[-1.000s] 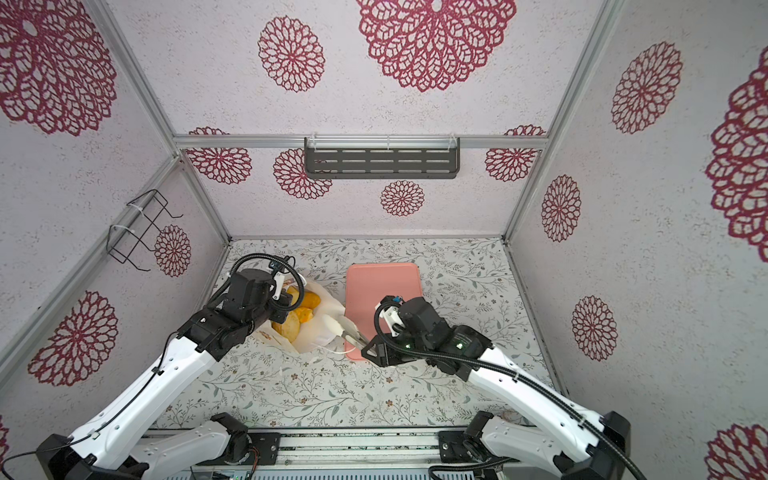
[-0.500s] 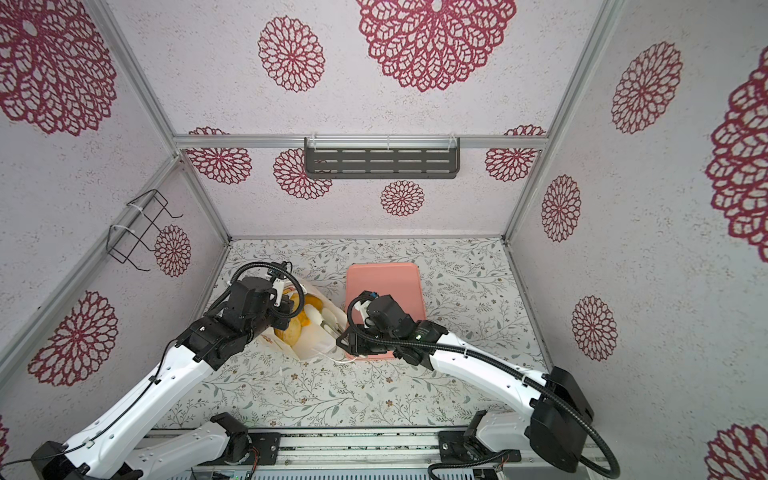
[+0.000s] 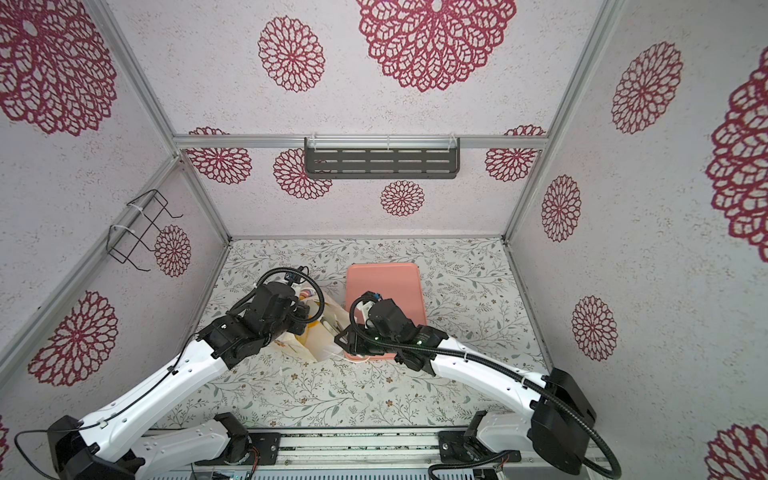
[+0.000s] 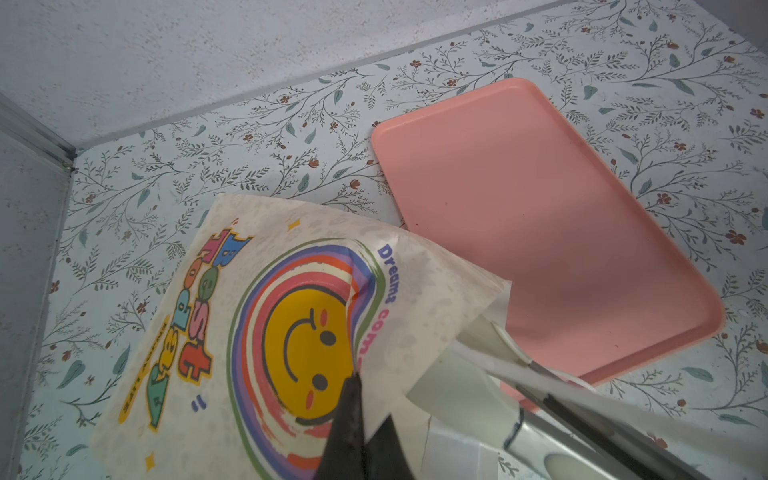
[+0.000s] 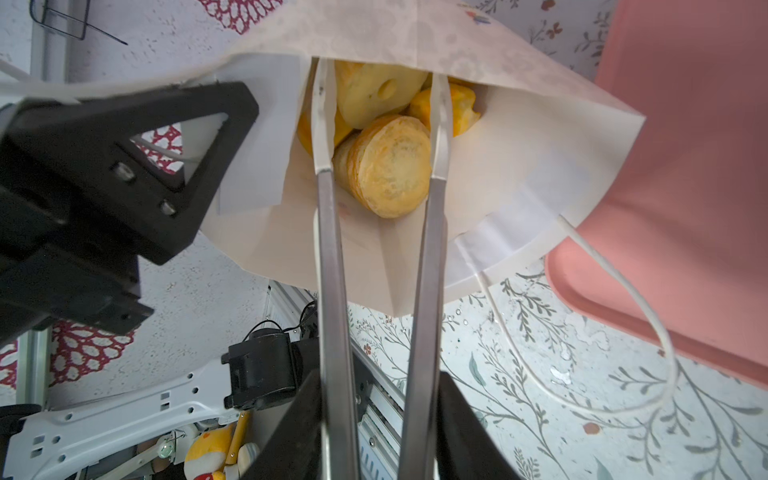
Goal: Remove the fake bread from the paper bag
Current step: 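Insert the tongs into the bag with the right gripper and pinch a yellow bread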
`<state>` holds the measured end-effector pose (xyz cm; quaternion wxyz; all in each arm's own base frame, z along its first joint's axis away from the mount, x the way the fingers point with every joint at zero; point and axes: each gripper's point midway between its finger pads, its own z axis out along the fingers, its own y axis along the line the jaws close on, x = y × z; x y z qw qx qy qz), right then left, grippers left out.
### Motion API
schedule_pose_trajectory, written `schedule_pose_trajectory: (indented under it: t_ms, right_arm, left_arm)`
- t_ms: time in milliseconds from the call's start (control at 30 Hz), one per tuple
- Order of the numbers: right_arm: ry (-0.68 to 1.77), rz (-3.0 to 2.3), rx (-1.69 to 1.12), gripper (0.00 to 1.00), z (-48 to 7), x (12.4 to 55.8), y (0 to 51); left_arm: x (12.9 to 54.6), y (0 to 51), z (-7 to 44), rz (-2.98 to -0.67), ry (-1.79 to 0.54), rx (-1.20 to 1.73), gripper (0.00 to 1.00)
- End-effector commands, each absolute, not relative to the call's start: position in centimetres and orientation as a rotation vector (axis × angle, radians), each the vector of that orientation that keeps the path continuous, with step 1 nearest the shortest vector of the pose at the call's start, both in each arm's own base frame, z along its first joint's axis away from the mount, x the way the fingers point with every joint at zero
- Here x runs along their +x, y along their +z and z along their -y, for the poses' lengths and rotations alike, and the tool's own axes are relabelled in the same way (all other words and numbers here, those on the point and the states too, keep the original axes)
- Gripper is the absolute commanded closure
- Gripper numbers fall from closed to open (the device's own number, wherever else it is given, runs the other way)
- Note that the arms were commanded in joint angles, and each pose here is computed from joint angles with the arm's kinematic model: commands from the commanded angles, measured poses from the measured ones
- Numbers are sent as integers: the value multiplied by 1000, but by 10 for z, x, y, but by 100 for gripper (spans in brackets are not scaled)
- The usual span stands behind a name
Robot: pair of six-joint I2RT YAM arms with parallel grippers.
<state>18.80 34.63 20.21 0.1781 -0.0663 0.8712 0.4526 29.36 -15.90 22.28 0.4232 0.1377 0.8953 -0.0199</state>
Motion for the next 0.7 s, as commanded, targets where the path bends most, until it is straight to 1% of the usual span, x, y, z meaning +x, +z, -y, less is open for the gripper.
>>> schedule_pose_trajectory:
  t_ms: [0, 100, 500, 667]
  right_arm:
    - [1381, -2360, -149, 59, -348, 188, 231]
    - [1377, -2370, -137, 59, -346, 187, 226]
    - [1484, -2320, -107, 58, -357, 187, 233]
    - [1464, -2353, -91, 58, -357, 189, 223]
  left_arm:
    - [295, 227, 166, -2224, -54, 317, 100]
    - [294, 225, 168, -2228, -50, 323, 100]
    - [287, 228, 164, -2215, -46, 318, 100]
    - [286, 226, 164, -2218, -43, 320, 100]
